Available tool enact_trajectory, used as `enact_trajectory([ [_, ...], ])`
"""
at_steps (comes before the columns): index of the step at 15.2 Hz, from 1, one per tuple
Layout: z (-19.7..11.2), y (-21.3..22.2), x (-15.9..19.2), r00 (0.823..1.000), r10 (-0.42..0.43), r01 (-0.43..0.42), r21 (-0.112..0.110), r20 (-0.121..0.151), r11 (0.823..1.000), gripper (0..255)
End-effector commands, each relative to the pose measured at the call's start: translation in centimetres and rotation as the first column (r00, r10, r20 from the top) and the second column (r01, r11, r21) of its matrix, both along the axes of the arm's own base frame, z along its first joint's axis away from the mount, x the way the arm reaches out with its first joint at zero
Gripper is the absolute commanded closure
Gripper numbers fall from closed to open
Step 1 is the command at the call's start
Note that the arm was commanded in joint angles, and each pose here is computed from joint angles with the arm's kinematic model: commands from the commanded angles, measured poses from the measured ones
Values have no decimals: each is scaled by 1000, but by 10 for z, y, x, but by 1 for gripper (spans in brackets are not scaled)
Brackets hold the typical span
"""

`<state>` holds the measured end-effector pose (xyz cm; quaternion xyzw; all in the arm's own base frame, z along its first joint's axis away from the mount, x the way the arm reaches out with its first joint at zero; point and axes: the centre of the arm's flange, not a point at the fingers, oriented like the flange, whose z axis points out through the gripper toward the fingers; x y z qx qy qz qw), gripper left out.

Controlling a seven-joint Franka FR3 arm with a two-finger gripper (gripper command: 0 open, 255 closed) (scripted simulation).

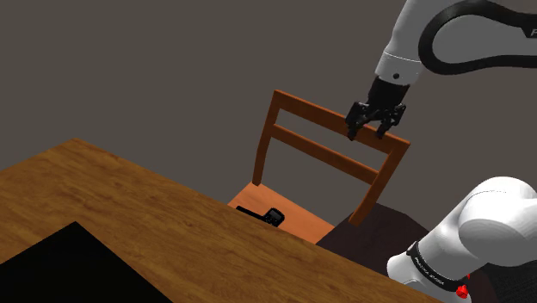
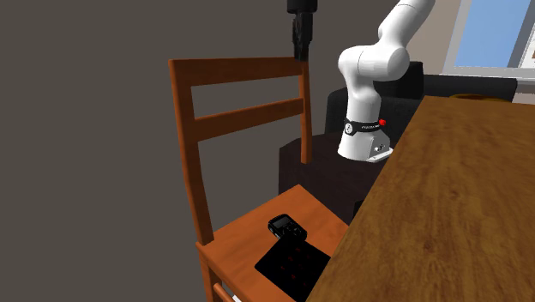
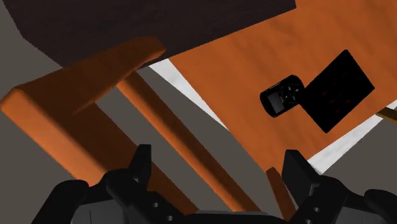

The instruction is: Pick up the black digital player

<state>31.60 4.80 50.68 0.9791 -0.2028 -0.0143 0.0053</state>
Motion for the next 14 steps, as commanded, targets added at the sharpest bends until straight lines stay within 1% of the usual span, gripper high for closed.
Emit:
enact_trajectory([
  [1,-23,11,5,999,-49,49,-5,2,999,0],
  [4,-58,28,14,993,-116,116,-14,1,993,0],
  [7,-94,43,24,983,-183,183,-22,1,983,0],
  [10,-129,58,36,968,-250,250,-31,1,968,0],
  [14,-177,75,52,942,-336,336,-42,3,941,0],
])
